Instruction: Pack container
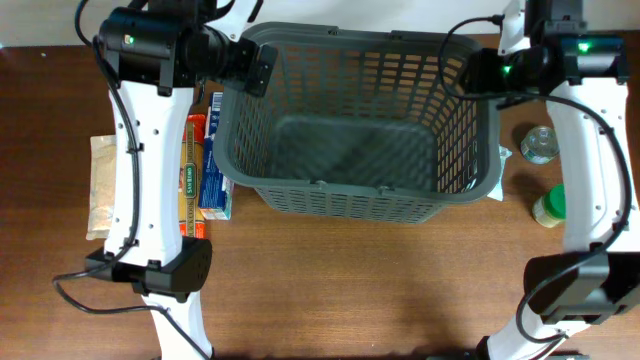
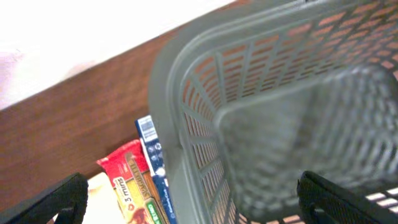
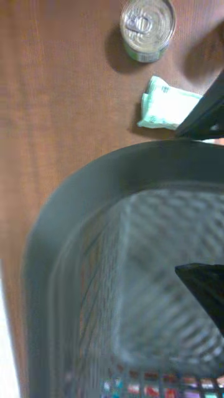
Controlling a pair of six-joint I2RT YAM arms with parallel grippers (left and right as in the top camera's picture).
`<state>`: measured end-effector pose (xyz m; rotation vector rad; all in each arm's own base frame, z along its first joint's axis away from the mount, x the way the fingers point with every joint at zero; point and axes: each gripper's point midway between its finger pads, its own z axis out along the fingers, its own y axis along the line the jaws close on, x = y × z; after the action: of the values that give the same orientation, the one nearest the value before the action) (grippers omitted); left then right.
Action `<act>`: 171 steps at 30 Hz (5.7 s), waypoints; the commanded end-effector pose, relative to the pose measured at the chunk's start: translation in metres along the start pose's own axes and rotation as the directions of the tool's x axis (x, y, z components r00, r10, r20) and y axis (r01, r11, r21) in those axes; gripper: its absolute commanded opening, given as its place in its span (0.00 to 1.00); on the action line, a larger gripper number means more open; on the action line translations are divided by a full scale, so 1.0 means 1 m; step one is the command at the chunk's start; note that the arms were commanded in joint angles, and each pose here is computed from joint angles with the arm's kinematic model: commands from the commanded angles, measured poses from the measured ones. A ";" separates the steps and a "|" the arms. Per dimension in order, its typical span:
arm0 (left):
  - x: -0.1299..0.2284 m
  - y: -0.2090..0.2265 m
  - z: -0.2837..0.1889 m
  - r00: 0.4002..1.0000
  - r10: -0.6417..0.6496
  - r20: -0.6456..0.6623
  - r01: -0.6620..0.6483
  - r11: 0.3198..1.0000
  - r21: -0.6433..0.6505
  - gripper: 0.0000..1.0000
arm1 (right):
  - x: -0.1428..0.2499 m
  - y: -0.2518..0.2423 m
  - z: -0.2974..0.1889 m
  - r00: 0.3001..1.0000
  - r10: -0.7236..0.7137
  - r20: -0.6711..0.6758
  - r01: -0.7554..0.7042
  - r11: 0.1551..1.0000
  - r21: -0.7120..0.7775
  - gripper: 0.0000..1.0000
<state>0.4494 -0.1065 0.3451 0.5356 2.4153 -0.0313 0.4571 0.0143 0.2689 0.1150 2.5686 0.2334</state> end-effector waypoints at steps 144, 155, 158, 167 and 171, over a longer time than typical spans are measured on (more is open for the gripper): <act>0.164 -0.042 -0.093 0.961 -0.169 -0.221 0.237 0.912 0.334 0.54 | 0.195 0.016 -0.075 0.960 0.073 -0.269 -0.145 0.955 -0.260 0.21; 0.186 -0.088 -0.026 0.951 -0.059 -0.302 0.184 0.897 0.403 0.48 | 0.195 0.016 -0.075 0.960 0.073 -0.269 -0.146 0.955 -0.260 0.21; 0.185 -0.093 -0.011 0.955 -0.066 -0.288 0.184 0.895 0.406 0.49 | 0.196 0.016 -0.075 0.960 0.073 -0.270 -0.146 0.955 -0.260 0.21; 0.177 -0.093 0.013 0.963 -0.097 -0.251 0.193 0.899 0.394 0.50 | 0.196 0.010 -0.074 0.961 0.073 -0.268 -0.136 0.965 -0.224 0.22; 0.178 -0.093 0.014 0.960 -0.108 -0.258 0.206 0.897 0.391 0.50 | 0.188 0.007 -0.071 0.970 0.066 -0.232 -0.117 0.969 -0.216 0.24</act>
<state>0.2970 -0.1242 0.2201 0.5674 2.6723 -0.5782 0.2593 0.0388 0.2288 0.1602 2.7620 0.6566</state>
